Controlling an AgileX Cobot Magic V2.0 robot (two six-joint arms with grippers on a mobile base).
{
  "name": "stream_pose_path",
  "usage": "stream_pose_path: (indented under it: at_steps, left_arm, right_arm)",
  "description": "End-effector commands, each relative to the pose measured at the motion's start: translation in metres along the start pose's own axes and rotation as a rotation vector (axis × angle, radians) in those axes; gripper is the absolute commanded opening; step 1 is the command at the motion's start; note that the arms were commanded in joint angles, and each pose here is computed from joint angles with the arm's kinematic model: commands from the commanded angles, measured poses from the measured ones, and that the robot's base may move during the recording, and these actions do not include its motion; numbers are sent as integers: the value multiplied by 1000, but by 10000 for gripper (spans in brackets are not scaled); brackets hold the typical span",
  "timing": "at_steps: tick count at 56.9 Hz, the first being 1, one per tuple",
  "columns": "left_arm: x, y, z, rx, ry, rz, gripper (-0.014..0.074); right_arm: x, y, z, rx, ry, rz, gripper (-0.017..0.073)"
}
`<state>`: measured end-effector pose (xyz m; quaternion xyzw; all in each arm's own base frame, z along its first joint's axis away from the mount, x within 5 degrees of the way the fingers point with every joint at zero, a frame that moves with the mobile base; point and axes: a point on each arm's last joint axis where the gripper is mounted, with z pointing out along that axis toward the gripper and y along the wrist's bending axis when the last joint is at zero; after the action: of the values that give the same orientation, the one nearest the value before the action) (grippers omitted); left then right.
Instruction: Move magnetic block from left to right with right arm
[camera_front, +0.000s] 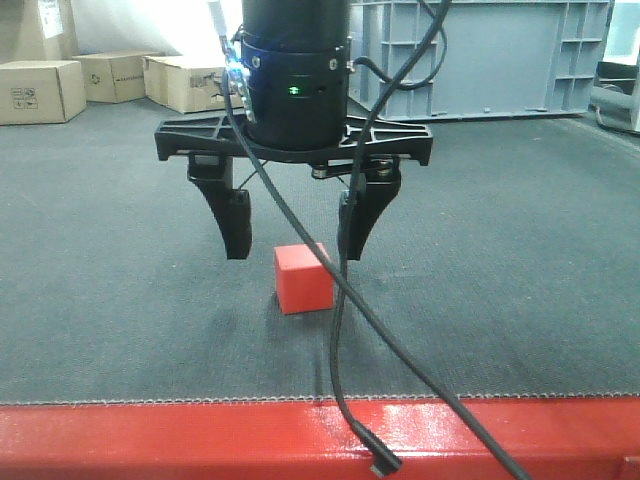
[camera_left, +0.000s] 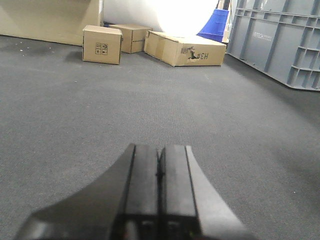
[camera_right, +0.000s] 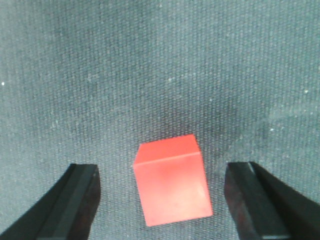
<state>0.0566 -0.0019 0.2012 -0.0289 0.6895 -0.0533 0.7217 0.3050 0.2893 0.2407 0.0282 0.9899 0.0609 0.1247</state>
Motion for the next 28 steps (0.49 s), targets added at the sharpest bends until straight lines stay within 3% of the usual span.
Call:
stream_pose_path:
  at_steps: [1,16,21,28]
  left_arm:
    - [-5,0,-1,6,-80,-4,-126]
    - [-5,0,-1,6,-80,-4,-126]
    - [-5,0,-1,6,-80,-4,-126]
    - [-5,0,-1,6,-80,-4,-126]
  right_arm:
    - [-8,-1,-41,-61,-107,-55,610]
    - [-5,-13,-82,-104,-227,-267,608]
    - [-5,-27,-94,-118,-279,-332,608]
    - [-4,-54,-105,-113,-325,-365,588]
